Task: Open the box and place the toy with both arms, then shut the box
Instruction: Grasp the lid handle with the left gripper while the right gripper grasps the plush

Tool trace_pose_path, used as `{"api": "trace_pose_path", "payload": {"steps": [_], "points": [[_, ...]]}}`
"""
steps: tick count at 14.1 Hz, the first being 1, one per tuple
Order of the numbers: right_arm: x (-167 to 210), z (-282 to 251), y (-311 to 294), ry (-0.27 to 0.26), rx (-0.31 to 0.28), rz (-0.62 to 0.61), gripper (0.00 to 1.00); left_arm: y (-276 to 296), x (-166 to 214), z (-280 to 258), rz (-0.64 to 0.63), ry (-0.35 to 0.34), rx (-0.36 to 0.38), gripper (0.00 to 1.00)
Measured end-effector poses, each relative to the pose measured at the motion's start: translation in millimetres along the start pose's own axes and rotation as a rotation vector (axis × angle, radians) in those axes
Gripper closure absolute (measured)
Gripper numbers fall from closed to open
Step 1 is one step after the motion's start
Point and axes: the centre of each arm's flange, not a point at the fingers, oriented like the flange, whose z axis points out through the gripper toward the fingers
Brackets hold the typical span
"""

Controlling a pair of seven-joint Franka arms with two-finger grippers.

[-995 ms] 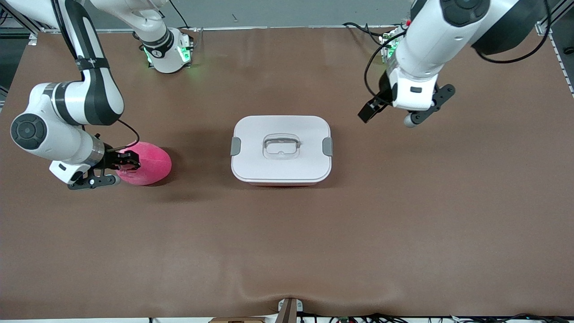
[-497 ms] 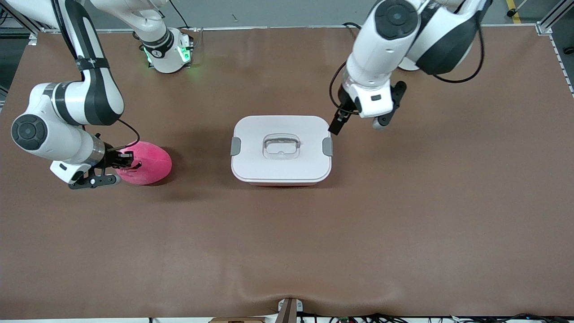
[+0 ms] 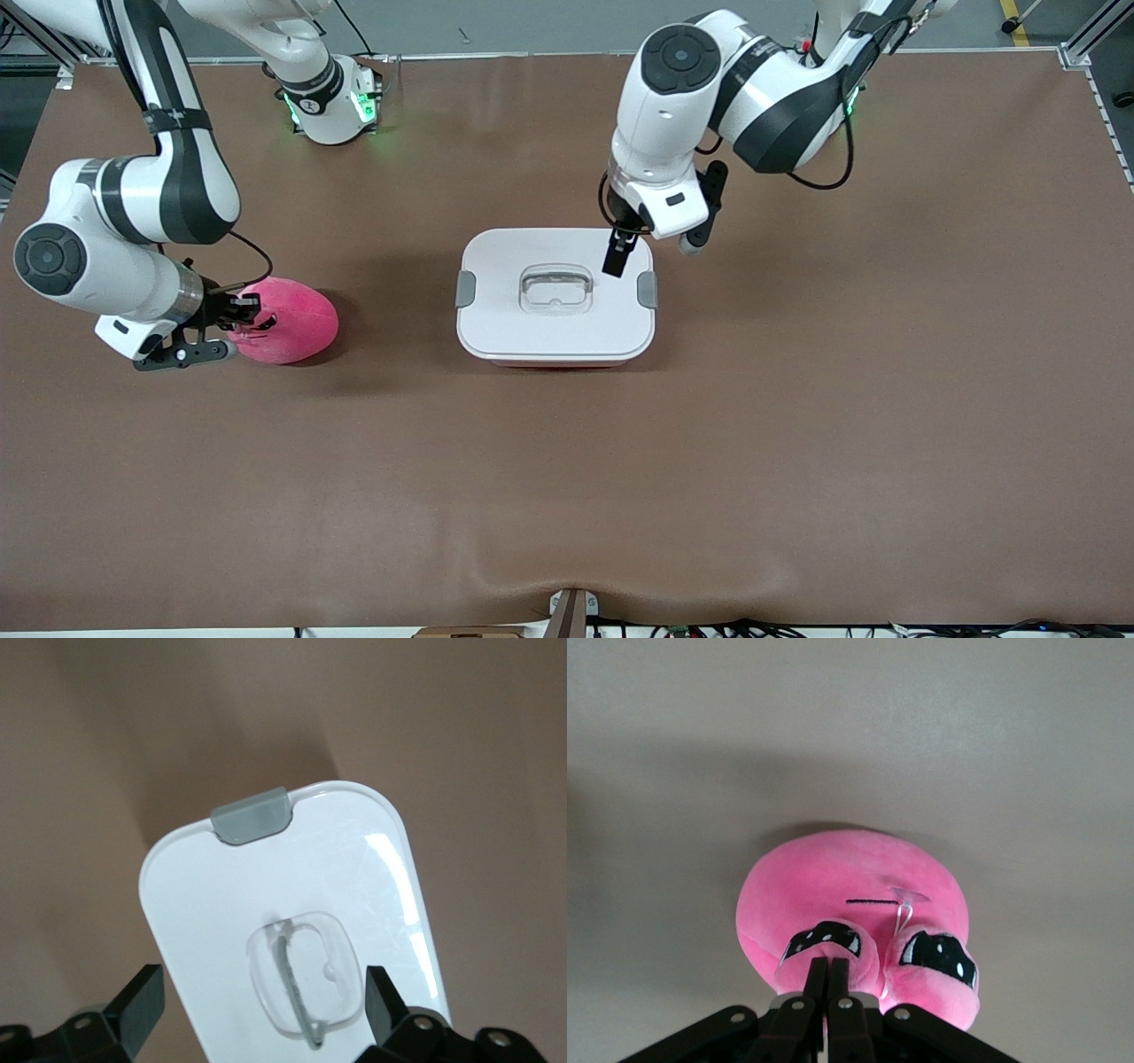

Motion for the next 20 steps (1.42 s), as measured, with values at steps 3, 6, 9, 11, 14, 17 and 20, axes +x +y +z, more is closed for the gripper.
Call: {"api": "trace_pose_path", "payload": {"steps": [3,6,9,11,14,17,20], "points": [[-1.1,-35.1,0.6,-0.014,0.002,-0.001,0.97,2.2,-17.8,15.9,-0.097,0.005,-0.025,0.00],[-1.7,-76.3,0.0,-0.020,0.003,-0.002,0.97,-4.5,-39.4,32.8,-0.184,0.015,-0.025,0.00],[-4.2,-87.6,-2.8,-0.036,0.019,-0.003,0.97,-12.0,-56.7,44.7,-0.246,0.033,-0.035,0.02],[-6.1,-92.7,-4.0,-0.048,0.033,-0.018,0.97,-13.2,-61.3,53.0,-0.285,0.053,-0.050,0.02],[-6.5,-115.1,-5.5,-0.030,0.033,-0.028,0.97,-11.3,-68.0,67.5,-0.327,0.056,-0.085,0.02],[-11.4,-139.8,-14.3,-0.042,0.033,-0.046,0.97,-14.7,-77.1,81.3,-0.320,0.081,-0.108,0.03],[-12.3,-151.6,-16.7,-0.032,0.031,-0.056,0.97,-20.9,-88.2,86.8,-0.286,0.104,-0.138,0.03]]}}
